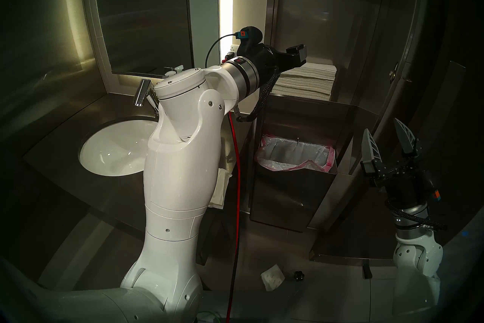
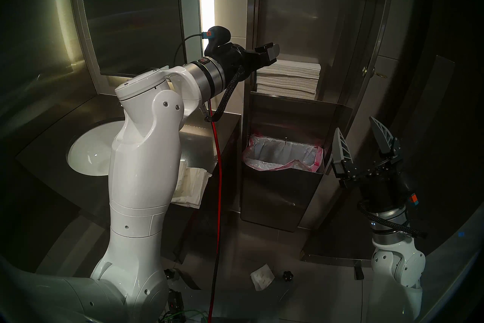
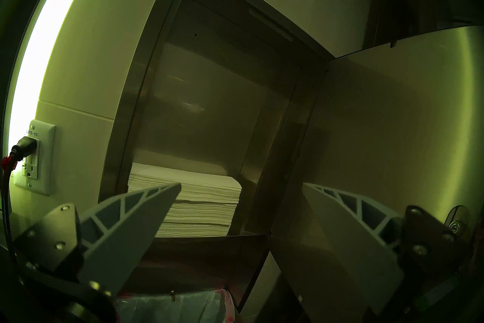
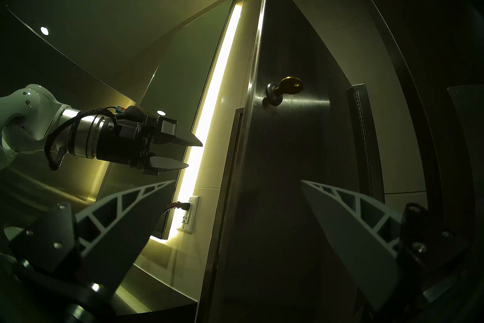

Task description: Twist key and open towel dispenser

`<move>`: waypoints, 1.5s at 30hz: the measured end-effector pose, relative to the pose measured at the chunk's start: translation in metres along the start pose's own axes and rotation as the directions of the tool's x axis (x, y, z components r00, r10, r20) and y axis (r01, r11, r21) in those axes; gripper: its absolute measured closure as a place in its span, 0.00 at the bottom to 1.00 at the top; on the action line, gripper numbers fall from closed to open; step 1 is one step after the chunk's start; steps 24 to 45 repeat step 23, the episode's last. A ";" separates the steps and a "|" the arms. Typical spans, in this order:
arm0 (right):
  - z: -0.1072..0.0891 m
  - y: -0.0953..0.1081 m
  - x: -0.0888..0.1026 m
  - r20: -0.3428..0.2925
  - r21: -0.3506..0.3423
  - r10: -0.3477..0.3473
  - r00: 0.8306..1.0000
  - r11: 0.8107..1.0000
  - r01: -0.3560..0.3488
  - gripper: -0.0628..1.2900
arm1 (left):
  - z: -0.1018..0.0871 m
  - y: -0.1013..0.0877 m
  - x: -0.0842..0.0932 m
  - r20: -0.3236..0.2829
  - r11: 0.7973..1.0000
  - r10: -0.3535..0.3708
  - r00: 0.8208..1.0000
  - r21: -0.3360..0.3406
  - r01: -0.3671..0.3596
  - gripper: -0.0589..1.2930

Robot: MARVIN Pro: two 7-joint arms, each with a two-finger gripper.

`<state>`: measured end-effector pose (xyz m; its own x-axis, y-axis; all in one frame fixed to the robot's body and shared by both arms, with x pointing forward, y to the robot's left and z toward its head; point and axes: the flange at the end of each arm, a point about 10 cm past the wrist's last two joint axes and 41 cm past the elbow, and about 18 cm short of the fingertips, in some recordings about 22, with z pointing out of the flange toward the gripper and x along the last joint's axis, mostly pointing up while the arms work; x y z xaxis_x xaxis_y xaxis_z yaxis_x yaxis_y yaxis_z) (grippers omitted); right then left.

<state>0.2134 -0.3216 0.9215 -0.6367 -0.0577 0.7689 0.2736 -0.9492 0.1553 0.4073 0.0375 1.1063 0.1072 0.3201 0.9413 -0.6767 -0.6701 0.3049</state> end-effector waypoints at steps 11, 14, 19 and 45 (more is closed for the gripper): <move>0.000 0.000 0.000 0.000 -0.001 0.001 1.000 1.000 -0.001 0.03 | 0.000 0.002 0.000 -0.003 1.000 -0.004 1.000 -0.010 0.004 0.03; 0.000 0.000 0.000 0.000 -0.001 0.001 1.000 1.000 -0.001 0.03 | 0.000 0.002 0.000 -0.004 1.000 -0.005 1.000 -0.011 0.005 0.03; 0.000 0.000 0.000 0.000 -0.001 0.001 1.000 1.000 -0.001 0.03 | 0.000 0.002 0.000 -0.005 1.000 -0.005 1.000 -0.013 0.005 0.03; 0.000 0.000 0.000 0.000 -0.001 0.001 1.000 1.000 -0.001 0.03 | 0.000 0.002 0.001 -0.005 1.000 -0.006 1.000 -0.013 0.006 0.03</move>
